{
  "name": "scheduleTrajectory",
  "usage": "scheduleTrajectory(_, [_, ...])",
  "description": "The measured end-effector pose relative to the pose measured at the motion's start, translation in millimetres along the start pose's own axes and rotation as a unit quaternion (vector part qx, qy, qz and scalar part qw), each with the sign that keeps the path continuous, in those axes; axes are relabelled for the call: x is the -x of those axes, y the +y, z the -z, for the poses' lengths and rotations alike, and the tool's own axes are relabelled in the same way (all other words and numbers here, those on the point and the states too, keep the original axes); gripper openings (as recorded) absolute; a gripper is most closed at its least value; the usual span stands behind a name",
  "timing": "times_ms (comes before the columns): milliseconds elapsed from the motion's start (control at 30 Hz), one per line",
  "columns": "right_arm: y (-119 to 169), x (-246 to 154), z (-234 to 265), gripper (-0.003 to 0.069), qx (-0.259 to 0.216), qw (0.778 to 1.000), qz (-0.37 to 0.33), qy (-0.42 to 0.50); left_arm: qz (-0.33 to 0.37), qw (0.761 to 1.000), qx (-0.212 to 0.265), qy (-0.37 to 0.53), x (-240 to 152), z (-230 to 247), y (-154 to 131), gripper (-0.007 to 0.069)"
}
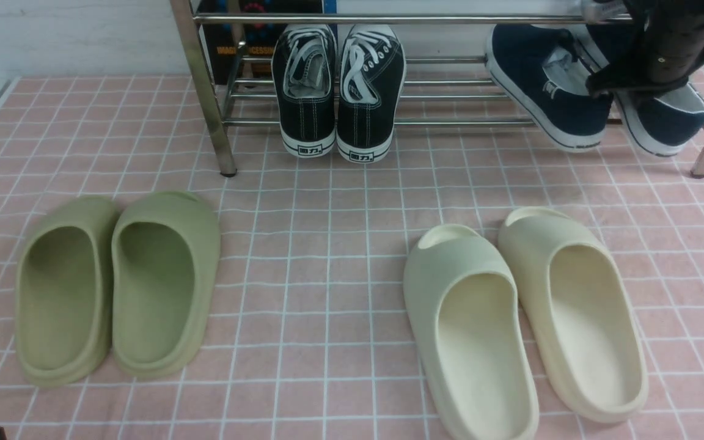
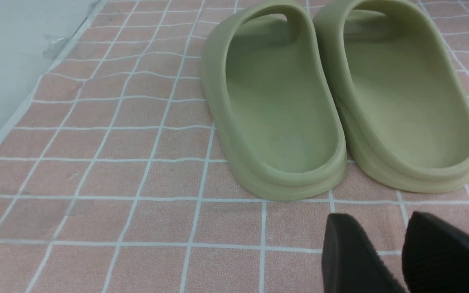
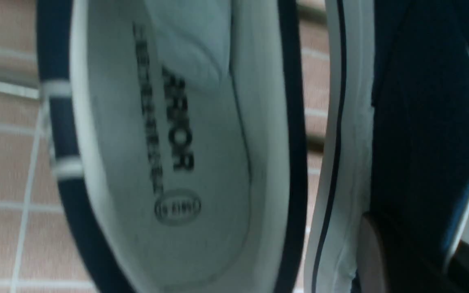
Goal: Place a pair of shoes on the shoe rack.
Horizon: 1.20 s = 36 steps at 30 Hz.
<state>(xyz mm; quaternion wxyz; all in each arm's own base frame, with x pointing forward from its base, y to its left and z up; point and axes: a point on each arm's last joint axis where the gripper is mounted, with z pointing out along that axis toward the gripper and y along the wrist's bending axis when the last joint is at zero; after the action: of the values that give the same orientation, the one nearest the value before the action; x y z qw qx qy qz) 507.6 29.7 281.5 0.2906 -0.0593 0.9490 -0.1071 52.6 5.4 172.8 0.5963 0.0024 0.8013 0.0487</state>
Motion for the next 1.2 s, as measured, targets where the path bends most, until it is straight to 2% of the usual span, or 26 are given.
scheduleTrajectory(200, [3,4,-11,0.001,0.001,1.0,0.0,-0.012,0.0,1.0,0.0,0.0,0,0,0,0.0237])
scheduleTrajectory(367, [4,3,-15,0.0059,0.003,1.0,0.0,-0.013,0.0,1.0,0.0,0.0,0,0,0,0.0237])
scheduleTrajectory(433, [3,6,-12,0.0151,0.001,1.0,0.0,-0.026,0.0,1.0,0.0,0.0,0,0,0,0.0237])
scheduleTrajectory(467, [2,7,-11,0.0169,0.0,1.0,0.0,-0.028,0.0,1.0,0.0,0.0,0,0,0,0.0237])
scheduleTrajectory(533, [-1,10,1,0.0292,-0.003,0.999,-0.003,-0.033,0.0,1.0,0.0,0.0,0,0,0,0.0237])
scheduleTrajectory(567, [-2,10,2,0.0292,-0.003,0.999,-0.004,-0.035,0.0,1.0,0.0,0.0,0,0,0,0.0237])
scheduleTrajectory(600, [-4,11,13,0.0359,-0.004,0.999,-0.007,-0.035,0.0,1.0,0.0,0.0,0,0,0,0.0237])
scheduleTrajectory(667, [-8,11,27,0.0419,-0.006,1.0,-0.01,-0.029,0.0,1.0,0.0,0.0,0,0,0,0.0237])
scheduleTrajectory(733, [-13,10,45,0.0442,-0.008,1.0,-0.008,-0.02,0.0,1.0,0.0,0.0,0,0,0,0.0237])
scheduleTrajectory(833, [-19,7,69,0.0425,-0.01,1.0,0.007,-0.005,0.0,1.0,0.0,0.0,0,0,0,0.0237])
scheduleTrajectory(900, [-24,7,90,0.037,-0.011,1.0,0.017,-0.009,0.0,1.0,0.0,0.0,0,0,0,0.0237])
scheduleTrajectory(967, [-28,6,120,0.0248,0.0,0.999,0.012,-0.031,0.0,1.0,0.0,0.0,0,0,0,0.0237])
scheduleTrajectory(1000, [-29,5,134,0.0205,0.013,0.999,0.007,-0.041,-0.001,1.0,0.0,0.0,0,0,0,0.0237])
scheduleTrajectory(1033, [-30,5,140,0.0193,0.015,0.999,0.005,-0.046,-0.001,1.0,0.0,0.0,0,0,0,0.0237])
scheduleTrajectory(1067, [-30,1,167,0.0092,0.042,0.997,-0.007,-0.066,-0.001,1.0,0.0,0.0,0,0,0,0.0237])
scheduleTrajectory(1100, [-30,-2,184,0.004,0.06,0.995,-0.013,-0.08,-0.001,1.0,0.0,0.0,0,0,0,0.0237])
scheduleTrajectory(1133, [-31,-6,203,0.001,0.074,0.993,-0.017,-0.094,-0.001,1.0,0.0,0.0,0,0,0,0.0237])
scheduleTrajectory(1167, [-30,-7,201,0.001,0.078,0.993,-0.016,-0.092,-0.001,1.0,0.0,0.0,0,0,0,0.0237])
scheduleTrajectory(1200, [-31,-17,233,-0.0017,0.106,0.988,-0.015,-0.113,-0.001,1.0,0.0,0.0,0,0,0,0.0237])
